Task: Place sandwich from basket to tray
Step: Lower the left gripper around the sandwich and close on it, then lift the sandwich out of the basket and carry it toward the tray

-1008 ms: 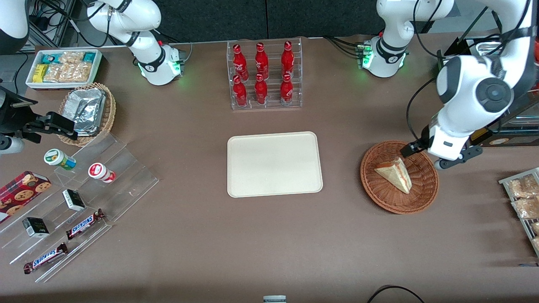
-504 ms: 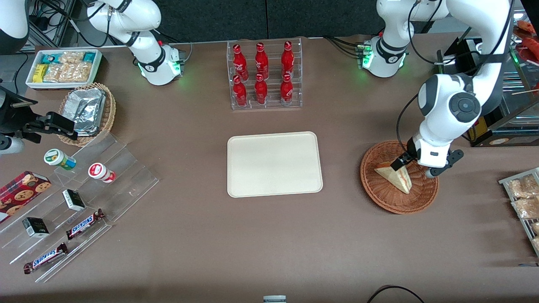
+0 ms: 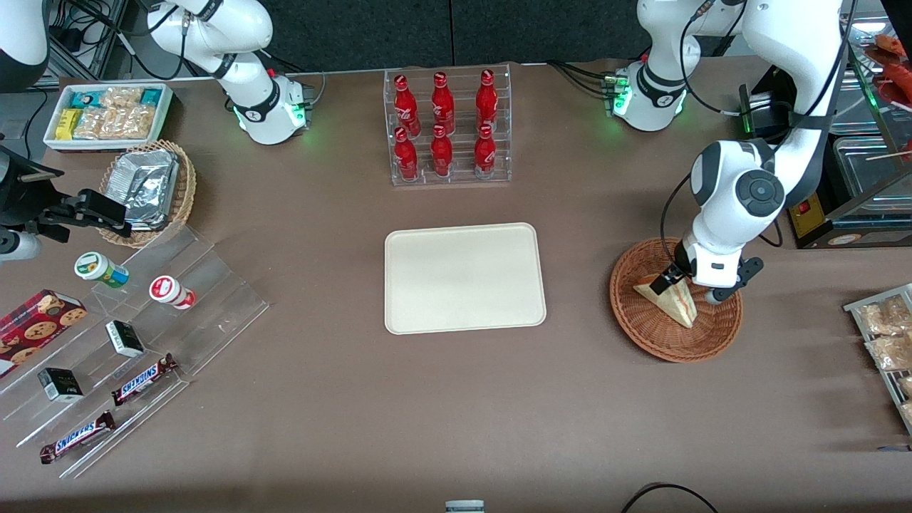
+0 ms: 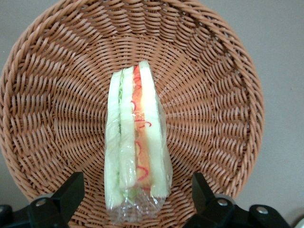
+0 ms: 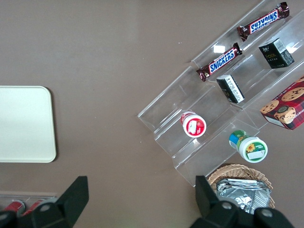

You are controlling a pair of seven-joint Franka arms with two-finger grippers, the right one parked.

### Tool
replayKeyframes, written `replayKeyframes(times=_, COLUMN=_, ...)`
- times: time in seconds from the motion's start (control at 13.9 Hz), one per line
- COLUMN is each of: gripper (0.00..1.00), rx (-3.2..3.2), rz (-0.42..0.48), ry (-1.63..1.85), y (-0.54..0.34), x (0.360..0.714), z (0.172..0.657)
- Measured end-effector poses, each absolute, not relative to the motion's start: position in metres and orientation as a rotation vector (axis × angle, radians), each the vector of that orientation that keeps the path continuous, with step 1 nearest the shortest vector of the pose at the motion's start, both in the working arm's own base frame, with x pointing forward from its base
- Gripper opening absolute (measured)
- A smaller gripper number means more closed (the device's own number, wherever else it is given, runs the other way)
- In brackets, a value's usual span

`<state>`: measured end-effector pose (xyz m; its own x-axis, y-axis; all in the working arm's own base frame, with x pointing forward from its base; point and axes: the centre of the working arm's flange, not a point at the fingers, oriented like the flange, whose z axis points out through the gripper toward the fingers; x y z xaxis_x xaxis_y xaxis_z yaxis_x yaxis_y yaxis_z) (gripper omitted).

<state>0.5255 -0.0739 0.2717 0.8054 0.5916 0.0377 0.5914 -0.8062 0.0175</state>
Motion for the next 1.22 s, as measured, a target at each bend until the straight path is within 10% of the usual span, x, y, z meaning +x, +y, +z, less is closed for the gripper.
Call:
replayKeyframes(times=0.22, gripper=0.97, rx=2.977, rz=0.053, ry=0.997, y=-0.073, x=0.525, z=0.259)
replayKeyframes(times=0.72, gripper=0.32, rx=2.943, rz=0.087, ry=1.06, y=-0.074, x=0.532, z=0.262)
replayKeyframes(times=1.22, gripper=0.15, rx=3.03, rz=-0.081, ry=1.025, y=-0.101, x=0.562, z=0.359)
